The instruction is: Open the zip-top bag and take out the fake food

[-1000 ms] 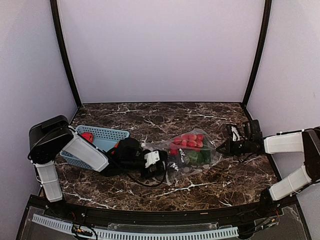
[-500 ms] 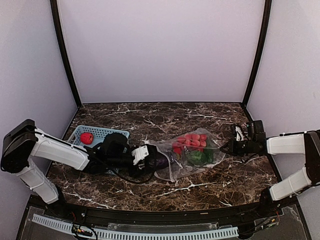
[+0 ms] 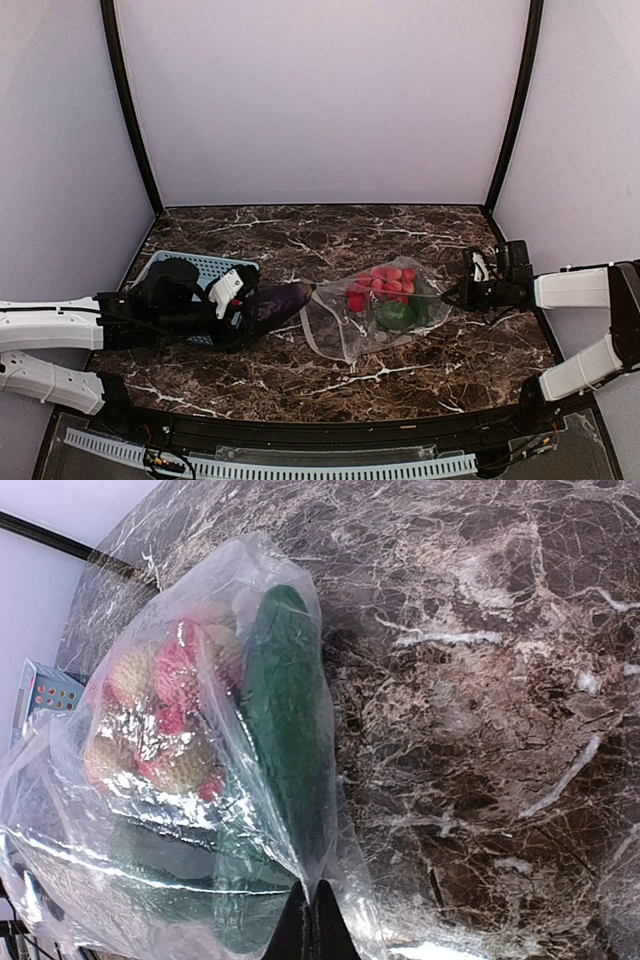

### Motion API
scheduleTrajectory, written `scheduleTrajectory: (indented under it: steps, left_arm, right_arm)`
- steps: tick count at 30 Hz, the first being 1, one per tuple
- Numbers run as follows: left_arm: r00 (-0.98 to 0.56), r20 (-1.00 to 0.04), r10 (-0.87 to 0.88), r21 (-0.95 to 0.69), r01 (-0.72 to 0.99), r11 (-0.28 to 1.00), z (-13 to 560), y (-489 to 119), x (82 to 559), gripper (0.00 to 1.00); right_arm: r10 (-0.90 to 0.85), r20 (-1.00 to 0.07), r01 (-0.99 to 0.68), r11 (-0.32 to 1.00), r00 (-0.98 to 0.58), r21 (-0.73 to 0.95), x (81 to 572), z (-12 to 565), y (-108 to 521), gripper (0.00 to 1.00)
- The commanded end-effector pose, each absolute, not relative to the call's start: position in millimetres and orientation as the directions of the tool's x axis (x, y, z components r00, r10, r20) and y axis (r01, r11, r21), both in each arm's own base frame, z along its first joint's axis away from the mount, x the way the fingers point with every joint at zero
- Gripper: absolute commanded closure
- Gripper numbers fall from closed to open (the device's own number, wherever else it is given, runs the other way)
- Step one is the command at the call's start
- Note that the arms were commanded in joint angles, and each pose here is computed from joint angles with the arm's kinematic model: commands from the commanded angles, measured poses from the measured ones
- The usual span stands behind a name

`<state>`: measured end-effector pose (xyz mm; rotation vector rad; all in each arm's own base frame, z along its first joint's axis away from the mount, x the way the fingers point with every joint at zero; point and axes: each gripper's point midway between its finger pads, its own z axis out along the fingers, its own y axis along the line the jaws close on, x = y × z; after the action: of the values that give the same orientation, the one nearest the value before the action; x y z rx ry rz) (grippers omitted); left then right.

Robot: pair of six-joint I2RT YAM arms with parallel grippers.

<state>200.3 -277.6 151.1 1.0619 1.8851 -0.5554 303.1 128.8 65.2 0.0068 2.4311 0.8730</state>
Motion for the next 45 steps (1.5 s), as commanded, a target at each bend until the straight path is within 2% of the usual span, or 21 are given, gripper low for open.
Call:
scheduleTrajectory:
  steps: [1,7,12,16,26,31,35,41,45]
  left_arm:
    - [-0.485,-0.787,0.381,-0.036,0.652,0.757,146.8,-228.4,214.4,0.55]
    - [-0.695,-0.703,0.149,-0.149,0.348,0.925,152.2,-164.2,239.8,0.55]
    - [-0.754,-0.656,0.029,-0.157,0.175,0.972,148.8,-127.6,248.5,0.53]
    - [-0.807,-0.590,-0.007,-0.173,0.118,0.978,133.2,-118.5,245.9,0.53]
    - [-0.856,-0.516,-0.030,-0.172,0.069,0.983,100.2,-112.9,257.1,0.44]
    - [-0.867,-0.498,-0.010,-0.162,0.082,0.983,89.4,-117.2,264.7,0.27]
    - [-0.866,-0.501,-0.006,-0.167,0.090,0.982,90.9,-120.4,269.7,0.17]
    - [-0.818,-0.573,0.046,-0.180,0.180,0.967,116.7,-129.0,273.1,0.10]
    - [-0.708,-0.701,0.090,-0.174,0.293,0.940,154.1,-146.6,273.9,0.10]
  right_arm:
    - [0.182,-0.519,-0.192,0.788,-0.835,0.585,306.3,68.6,126.9,1.00]
    - [0.182,-0.517,-0.195,0.782,-0.837,0.592,305.9,68.3,128.1,1.00]
    - [0.181,-0.519,-0.197,0.783,-0.836,0.590,305.6,68.9,128.1,1.00]
    - [0.179,-0.519,-0.200,0.781,-0.836,0.591,305.3,69.1,128.6,1.00]
    - [0.175,-0.521,-0.214,0.769,-0.835,0.602,303.2,71.5,131.3,1.00]
    - [0.174,-0.518,-0.220,0.761,-0.837,0.610,301.8,71.6,133.0,1.00]
    - [0.172,-0.519,-0.222,0.760,-0.838,0.611,300.7,71.8,133.2,1.00]
    - [0.170,-0.513,-0.217,0.763,-0.841,0.609,300.4,69.0,132.9,1.00]
    - [0.172,-0.506,-0.212,0.761,-0.845,0.613,300.7,65.8,133.2,1.00]
